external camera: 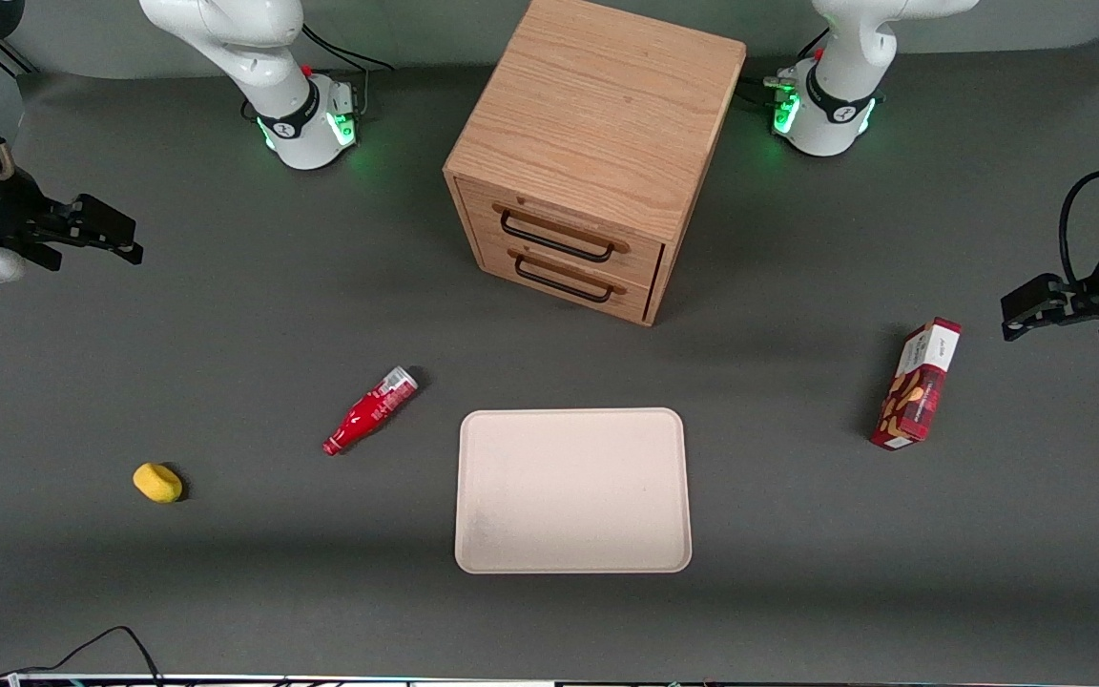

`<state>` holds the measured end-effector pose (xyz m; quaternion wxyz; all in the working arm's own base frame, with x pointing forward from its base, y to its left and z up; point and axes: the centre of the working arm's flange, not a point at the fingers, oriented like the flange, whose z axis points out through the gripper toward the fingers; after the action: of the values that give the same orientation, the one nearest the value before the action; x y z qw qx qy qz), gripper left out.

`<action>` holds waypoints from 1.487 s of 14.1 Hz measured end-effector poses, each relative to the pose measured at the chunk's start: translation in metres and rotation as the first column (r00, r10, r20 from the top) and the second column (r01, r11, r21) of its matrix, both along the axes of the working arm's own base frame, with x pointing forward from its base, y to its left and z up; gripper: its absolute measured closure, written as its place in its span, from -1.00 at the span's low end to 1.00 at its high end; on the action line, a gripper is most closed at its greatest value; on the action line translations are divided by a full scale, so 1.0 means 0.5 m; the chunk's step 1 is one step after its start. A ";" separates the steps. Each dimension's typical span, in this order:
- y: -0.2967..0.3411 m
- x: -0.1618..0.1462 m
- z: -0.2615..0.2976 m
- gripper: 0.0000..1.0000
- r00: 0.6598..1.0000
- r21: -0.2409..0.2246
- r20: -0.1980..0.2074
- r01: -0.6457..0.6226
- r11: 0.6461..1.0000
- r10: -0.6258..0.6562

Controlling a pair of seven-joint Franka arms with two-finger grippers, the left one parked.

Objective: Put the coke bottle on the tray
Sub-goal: 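Lower the open right gripper over the red Coca-Cola bottle's body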

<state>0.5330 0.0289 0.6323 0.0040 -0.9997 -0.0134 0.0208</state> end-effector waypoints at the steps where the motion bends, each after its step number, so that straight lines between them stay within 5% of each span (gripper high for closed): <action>1: 0.001 0.000 -0.001 -1.00 1.000 0.000 -0.001 0.003 1.000 -0.003; 8: 0.123 0.048 -0.068 -1.00 0.970 0.011 0.003 0.244 0.970 -0.244; 12: 0.251 0.113 -0.214 -1.00 0.861 0.031 -0.050 0.508 0.861 -0.507; 17: 0.294 0.182 -0.484 -1.00 0.699 -0.058 -0.162 0.698 0.714 -0.696; 21: 0.325 0.190 -0.687 -1.00 0.613 -0.124 -0.101 0.774 0.621 -0.783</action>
<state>0.6282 0.1913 0.2886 -0.0204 -0.9016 0.4226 0.0899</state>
